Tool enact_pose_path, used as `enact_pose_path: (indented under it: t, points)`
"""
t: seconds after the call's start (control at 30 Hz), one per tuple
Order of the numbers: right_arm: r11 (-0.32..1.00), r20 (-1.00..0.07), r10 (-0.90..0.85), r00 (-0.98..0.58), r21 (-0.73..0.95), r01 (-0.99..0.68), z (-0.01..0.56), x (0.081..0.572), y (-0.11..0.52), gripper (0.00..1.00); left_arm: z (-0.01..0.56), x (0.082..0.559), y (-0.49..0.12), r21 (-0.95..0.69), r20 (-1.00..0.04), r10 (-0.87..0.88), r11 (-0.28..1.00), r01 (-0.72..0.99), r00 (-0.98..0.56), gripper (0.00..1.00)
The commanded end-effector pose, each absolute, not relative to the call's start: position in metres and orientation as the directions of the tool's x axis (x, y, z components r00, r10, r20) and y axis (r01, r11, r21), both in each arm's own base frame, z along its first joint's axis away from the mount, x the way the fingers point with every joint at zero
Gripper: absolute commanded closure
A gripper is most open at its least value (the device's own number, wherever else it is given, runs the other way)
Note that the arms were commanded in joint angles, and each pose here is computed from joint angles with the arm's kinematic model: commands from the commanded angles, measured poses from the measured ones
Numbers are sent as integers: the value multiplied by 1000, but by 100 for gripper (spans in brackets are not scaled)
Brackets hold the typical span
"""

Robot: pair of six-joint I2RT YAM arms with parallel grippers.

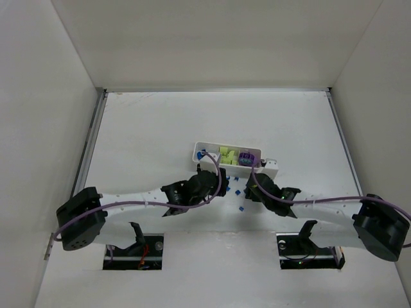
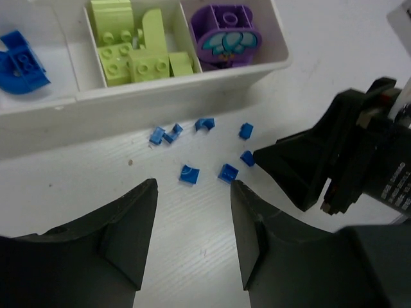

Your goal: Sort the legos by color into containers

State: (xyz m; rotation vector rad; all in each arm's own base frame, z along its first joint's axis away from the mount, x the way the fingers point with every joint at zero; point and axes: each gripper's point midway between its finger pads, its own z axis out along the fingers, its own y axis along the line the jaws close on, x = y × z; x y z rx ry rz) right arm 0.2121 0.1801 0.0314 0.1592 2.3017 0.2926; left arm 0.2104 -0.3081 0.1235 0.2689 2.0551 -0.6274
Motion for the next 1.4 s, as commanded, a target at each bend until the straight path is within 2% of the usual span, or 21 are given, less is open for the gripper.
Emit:
enact_pose_path:
  t: [0.0,0.2,0.43,0.63,0.77,0.83,0.97,1.37]
  points:
    - [957,-724,260,-639,283,68,48,227,190,51,108,202,-317,-322,-837,-40,841,434,-545,53]
    - [957,-717,262,-646,277,80,41,236,199,50,87,200,-322,-297,-831,-3,848,439,-556,50]
    - [971,-724,236,-648,205,124,27,243,197,63,73,197,-323,-279,-827,24,850,447,-562,50]
    - [978,-744,205,-636,125,169,24,250,190,71,67,196,-318,-266,-825,38,854,446,-564,50]
    - [980,-755,178,-632,77,184,23,252,186,72,63,194,-320,-263,-823,45,853,451,-567,50]
    - [980,-755,172,-633,69,185,21,251,186,78,60,193,-322,-258,-821,56,852,455,-569,50]
    - [979,-757,188,-626,92,183,24,250,188,86,54,193,-324,-253,-815,65,854,455,-576,50]
    - [940,-791,307,-529,340,38,90,244,204,85,41,196,-340,-213,-813,101,865,454,-573,52]
